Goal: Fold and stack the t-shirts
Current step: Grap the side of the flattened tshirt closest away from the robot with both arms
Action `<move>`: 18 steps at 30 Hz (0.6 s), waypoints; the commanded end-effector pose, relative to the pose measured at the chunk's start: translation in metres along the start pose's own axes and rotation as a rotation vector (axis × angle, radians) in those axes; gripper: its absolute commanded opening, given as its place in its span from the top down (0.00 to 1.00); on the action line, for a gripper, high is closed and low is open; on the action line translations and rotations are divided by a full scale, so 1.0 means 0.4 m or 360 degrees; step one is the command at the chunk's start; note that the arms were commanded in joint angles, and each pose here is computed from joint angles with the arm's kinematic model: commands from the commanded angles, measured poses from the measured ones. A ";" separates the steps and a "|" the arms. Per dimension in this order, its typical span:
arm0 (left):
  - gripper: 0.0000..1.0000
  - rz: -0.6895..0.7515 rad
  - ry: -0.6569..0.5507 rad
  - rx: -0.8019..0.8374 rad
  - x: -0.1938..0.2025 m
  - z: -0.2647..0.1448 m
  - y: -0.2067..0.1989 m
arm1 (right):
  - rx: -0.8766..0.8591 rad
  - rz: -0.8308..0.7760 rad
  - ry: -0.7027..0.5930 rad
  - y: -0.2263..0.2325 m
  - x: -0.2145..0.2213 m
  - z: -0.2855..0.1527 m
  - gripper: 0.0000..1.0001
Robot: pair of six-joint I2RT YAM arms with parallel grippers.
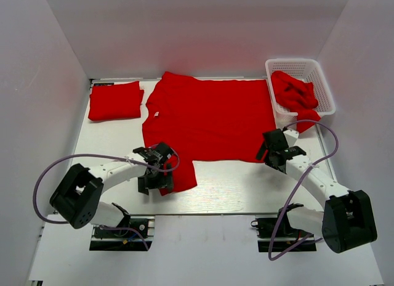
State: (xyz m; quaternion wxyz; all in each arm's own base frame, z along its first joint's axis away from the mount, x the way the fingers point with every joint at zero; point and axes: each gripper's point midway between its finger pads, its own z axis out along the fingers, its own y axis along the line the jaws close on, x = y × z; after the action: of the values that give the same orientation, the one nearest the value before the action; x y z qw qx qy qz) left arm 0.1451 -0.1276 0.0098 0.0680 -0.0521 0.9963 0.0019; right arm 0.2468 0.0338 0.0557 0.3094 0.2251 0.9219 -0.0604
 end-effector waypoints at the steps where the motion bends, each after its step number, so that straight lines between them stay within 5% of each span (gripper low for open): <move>1: 0.09 0.0009 -0.0113 -0.0021 -0.038 0.029 -0.025 | -0.0011 0.0053 -0.0054 0.013 -0.040 -0.008 0.10; 3: 0.14 0.0026 -0.0074 0.0008 -0.027 0.039 -0.041 | -0.0009 0.0061 -0.0056 0.012 -0.040 -0.009 0.10; 12: 0.71 0.0026 -0.0023 0.0086 0.008 0.073 -0.045 | 0.0028 0.0039 -0.0047 -0.014 -0.035 -0.012 0.10; 13: 0.78 0.0026 -0.0024 0.0086 0.008 0.073 -0.045 | 0.0031 0.0043 -0.0049 -0.016 -0.036 -0.013 0.10; 14: 1.00 0.0027 -0.0022 0.0063 0.008 0.078 -0.040 | 0.0051 0.0026 -0.0037 -0.025 -0.030 -0.012 0.10; 18: 1.00 0.0030 -0.0029 0.0001 0.008 0.071 -0.020 | 0.0110 0.0027 -0.0029 -0.051 -0.024 -0.011 0.10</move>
State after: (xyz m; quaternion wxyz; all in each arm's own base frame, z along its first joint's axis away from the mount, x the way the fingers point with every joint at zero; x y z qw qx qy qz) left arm 0.1528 -0.1593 0.0079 0.0764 -0.0418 0.9947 -0.0549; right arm 0.2419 0.0232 0.0545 0.2996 0.2335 0.9221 -0.0742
